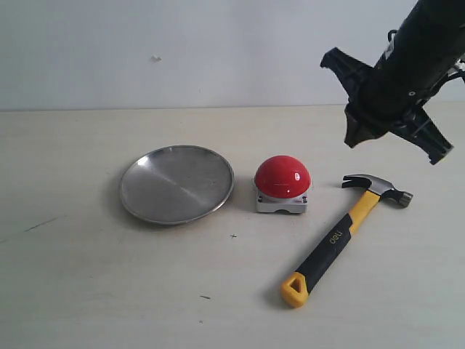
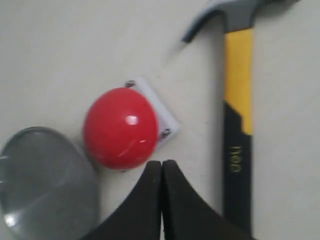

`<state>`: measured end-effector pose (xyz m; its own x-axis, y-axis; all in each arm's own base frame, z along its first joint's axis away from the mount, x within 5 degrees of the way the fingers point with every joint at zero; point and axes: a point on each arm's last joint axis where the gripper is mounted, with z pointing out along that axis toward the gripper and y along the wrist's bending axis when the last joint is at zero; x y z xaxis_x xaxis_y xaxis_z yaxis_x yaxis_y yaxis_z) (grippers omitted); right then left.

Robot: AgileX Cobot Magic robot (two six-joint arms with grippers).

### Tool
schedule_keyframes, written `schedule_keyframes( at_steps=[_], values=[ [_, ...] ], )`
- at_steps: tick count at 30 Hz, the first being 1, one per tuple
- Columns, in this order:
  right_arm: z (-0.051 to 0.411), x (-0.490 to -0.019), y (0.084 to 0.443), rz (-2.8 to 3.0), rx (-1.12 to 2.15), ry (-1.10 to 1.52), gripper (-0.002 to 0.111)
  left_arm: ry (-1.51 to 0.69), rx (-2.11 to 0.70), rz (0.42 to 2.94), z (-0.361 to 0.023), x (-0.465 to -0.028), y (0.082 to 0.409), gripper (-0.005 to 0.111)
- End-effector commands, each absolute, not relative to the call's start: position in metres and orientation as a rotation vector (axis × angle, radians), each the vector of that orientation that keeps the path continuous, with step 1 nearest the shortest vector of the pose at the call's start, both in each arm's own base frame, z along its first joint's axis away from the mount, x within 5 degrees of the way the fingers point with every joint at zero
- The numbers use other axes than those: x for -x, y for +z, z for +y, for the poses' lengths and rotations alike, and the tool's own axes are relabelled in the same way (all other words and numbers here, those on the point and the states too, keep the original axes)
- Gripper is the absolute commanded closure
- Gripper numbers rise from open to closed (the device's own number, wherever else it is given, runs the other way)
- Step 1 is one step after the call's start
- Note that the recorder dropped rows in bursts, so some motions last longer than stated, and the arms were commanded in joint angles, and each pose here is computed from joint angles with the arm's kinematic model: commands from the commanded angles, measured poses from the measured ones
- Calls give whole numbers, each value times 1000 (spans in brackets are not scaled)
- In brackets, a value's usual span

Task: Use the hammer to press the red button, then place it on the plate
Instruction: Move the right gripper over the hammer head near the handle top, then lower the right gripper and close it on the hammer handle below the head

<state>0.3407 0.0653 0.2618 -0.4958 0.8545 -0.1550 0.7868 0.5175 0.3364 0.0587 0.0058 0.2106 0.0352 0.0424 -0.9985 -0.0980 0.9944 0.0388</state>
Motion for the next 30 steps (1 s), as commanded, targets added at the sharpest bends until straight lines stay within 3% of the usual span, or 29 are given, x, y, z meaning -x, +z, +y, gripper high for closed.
schedule_keyframes(
  at_steps=[1, 9, 14, 19, 30],
  values=[
    [62, -352, 230, 2596, -1313, 87, 108, 112, 46, 1528, 6, -58, 210, 107],
    [59, -374, 187, 2581, -1325, 67, 107, 112, 46, 1528, 6, -58, 210, 107],
    [36, -375, 184, 2593, -1341, -4, 78, 112, 46, 1528, 6, -58, 210, 107],
    [35, -378, 175, 2599, -1327, -36, 64, 112, 46, 1528, 6, -58, 210, 107],
    [33, -380, 172, 2606, -1263, -64, 61, 112, 46, 1528, 6, -58, 210, 107]
  ],
)
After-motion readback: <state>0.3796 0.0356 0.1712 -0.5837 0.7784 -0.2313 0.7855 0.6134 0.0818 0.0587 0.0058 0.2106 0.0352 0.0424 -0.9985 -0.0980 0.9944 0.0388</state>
